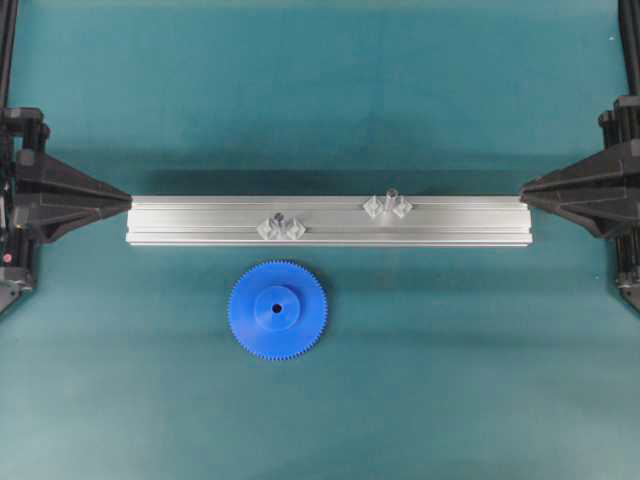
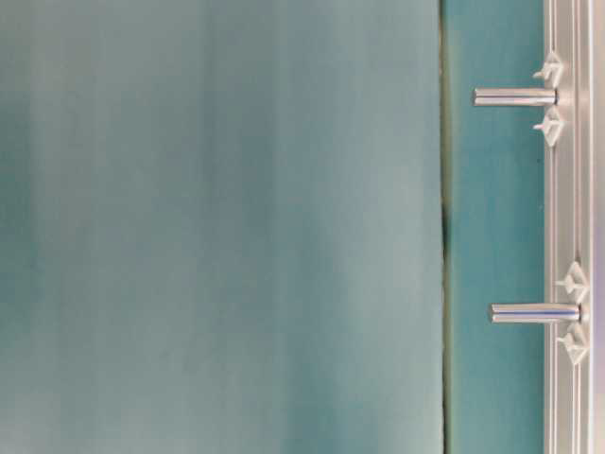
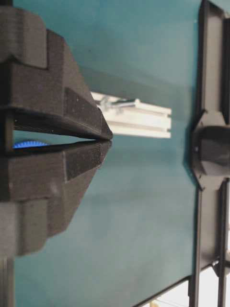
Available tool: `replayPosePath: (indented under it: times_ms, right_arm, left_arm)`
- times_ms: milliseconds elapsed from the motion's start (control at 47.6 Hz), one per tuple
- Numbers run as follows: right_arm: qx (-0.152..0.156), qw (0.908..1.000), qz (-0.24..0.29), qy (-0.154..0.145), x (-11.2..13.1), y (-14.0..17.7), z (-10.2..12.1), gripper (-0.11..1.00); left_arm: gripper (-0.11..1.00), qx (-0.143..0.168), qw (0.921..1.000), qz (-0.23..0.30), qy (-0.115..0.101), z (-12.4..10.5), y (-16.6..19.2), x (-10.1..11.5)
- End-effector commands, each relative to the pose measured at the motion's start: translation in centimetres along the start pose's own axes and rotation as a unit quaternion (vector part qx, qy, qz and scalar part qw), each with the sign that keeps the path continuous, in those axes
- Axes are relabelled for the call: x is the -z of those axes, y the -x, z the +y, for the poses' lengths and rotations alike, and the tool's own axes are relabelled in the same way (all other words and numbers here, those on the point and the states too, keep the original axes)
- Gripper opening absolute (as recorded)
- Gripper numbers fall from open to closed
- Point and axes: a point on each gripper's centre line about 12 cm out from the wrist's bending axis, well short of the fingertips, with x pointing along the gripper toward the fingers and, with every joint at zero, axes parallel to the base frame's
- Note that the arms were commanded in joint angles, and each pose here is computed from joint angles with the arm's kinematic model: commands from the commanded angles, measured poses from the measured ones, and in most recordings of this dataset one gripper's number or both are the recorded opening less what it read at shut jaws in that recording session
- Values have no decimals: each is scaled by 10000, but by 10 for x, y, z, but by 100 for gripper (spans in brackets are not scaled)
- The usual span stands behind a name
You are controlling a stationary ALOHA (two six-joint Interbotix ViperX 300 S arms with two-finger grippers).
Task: Find the location of the shaft and insert the large gear.
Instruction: 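Move the left gripper toward the blue gear in front of the rail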
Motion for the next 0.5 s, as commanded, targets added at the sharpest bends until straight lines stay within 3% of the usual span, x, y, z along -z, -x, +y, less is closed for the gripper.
replayPosePath:
  times_ms: [0,63,147,357,483]
  right_arm:
    - [-20,9999,-122,-40,-10,-4,1,16]
    - [3,9998,-30,-174,-12,-5,1,19]
    - [15,9991,299,-312,-10,-7,1,10]
    - [27,9899,1331,-478,-5,-11,2,5]
    - [60,9827,1762,-566,1,-16,2,5]
  left_arm:
    - [11,-6,9999,92,93,0,-6,-2]
    - [6,-12,9994,253,223,0,-11,-1]
    - [-1,-21,9979,521,384,0,-21,-2]
    - [-1,70,9938,1015,441,-5,-48,4]
    - [-1,150,9865,1567,452,-12,-66,15]
